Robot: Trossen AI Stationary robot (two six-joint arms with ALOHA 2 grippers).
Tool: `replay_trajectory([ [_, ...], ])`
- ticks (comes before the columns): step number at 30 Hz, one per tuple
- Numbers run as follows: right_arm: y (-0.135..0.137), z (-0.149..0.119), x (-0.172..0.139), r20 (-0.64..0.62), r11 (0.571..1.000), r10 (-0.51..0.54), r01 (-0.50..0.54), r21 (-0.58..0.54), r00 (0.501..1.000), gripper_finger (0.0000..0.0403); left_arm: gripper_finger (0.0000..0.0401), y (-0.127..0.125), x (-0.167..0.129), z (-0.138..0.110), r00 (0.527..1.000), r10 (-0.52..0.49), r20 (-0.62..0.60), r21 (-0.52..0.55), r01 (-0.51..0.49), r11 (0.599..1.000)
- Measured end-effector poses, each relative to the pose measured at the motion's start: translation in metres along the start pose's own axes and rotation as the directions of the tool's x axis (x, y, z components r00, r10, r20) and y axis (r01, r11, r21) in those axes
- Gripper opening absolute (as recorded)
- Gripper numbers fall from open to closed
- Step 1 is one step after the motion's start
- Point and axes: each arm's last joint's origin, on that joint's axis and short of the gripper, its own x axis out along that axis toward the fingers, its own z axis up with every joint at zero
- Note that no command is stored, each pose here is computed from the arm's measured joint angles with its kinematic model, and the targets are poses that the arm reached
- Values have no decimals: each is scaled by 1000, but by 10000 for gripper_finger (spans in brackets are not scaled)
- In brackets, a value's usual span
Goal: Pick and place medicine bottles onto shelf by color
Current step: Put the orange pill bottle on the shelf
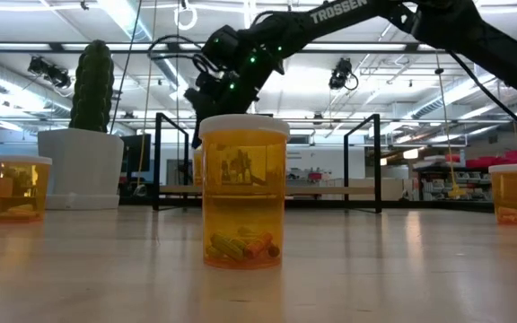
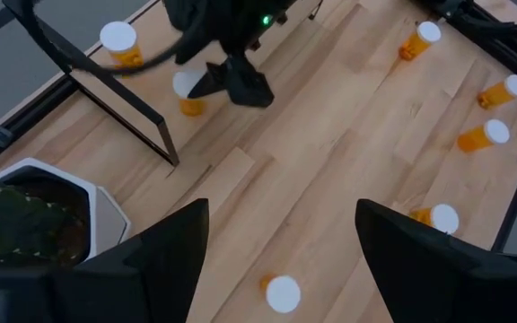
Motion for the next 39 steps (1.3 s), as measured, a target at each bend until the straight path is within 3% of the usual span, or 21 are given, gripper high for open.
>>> replay_trajectory([
  [3, -2, 7, -18, 3, 1000, -14, 14, -14, 1000, 259, 288, 0, 0, 0, 1000, 0, 0, 0, 0, 1000],
  [9, -6, -1, -33, -109, 997, -61, 55, -51, 992, 258, 288, 0, 0, 0, 1000, 12, 9, 0, -12, 1000],
  [15, -3, -17, -13, -128, 996, -72, 64, -64, 989, 242, 288, 1, 0, 1, 1000, 21, 17, -6, -21, 1000],
  [22, -12, -33, 5, -137, 995, -96, 97, -4, 986, 231, 288, 1, 0, 0, 1000, 21, 15, -23, -21, 1000],
  [33, -14, -22, 10, 4, 993, -75, 74, 97, 997, 231, 288, 1, 0, -1, 1000, 28, 6, -22, -28, 999],
  [39, -13, -21, 10, 10, 991, -73, 71, 113, 997, 231, 288, 2, 0, -1, 1000, 30, 3, -21, -30, 999],
])
